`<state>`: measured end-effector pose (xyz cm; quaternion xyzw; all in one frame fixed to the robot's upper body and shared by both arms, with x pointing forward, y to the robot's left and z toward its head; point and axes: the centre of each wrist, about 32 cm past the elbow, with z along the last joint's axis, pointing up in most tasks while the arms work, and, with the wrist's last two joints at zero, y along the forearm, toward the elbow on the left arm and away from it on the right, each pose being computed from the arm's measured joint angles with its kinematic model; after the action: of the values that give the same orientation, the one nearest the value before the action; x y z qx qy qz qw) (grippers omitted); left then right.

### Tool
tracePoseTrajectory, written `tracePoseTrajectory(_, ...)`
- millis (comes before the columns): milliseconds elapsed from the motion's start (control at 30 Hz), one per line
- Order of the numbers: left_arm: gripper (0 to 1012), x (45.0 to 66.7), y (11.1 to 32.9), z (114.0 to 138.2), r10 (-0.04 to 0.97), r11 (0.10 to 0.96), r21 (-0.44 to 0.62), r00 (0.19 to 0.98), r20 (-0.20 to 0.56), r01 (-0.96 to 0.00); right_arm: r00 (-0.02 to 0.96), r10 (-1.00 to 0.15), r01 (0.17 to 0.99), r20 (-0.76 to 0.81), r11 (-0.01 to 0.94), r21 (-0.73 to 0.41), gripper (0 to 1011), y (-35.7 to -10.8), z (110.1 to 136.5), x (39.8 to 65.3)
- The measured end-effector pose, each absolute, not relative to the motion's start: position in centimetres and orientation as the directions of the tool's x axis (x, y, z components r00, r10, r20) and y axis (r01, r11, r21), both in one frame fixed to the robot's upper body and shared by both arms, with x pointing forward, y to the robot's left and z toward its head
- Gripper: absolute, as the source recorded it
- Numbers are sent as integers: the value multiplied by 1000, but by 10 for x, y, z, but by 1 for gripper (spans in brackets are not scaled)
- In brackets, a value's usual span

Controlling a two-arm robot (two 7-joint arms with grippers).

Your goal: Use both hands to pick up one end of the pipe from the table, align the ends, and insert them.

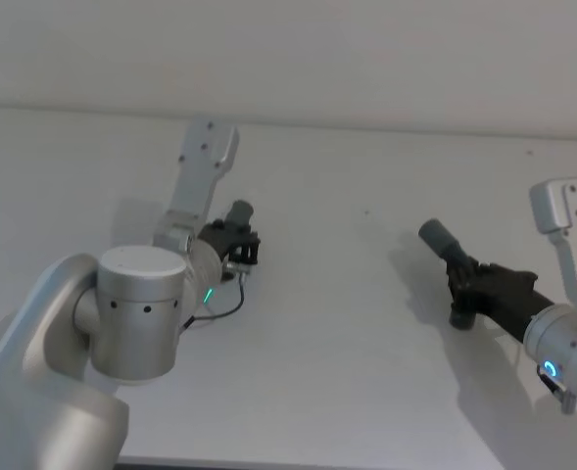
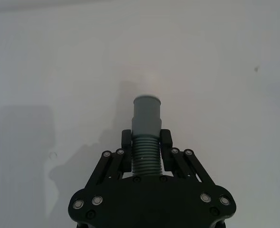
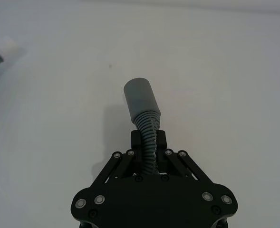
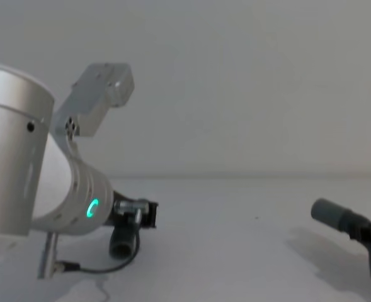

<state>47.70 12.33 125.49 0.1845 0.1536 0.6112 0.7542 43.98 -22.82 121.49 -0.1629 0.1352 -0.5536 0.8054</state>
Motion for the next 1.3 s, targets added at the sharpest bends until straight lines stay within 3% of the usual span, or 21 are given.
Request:
tracePoseTrajectory(567, 342, 485, 116, 1291, 967, 213, 322, 245, 63, -923, 443, -896, 873, -37, 440, -211, 164, -245, 1240, 450)
tracePoseTrajectory(1067, 342, 486, 137, 1313, 903, 374, 268, 414, 115, -888, 606, -795, 787, 23, 595, -162, 164, -286, 1251, 460)
tracePoseTrajectory(1300, 342, 488, 155, 1322, 844, 467, 272, 516, 148, -841, 706, -705, 705, 65, 691, -158, 162, -314, 1255, 467)
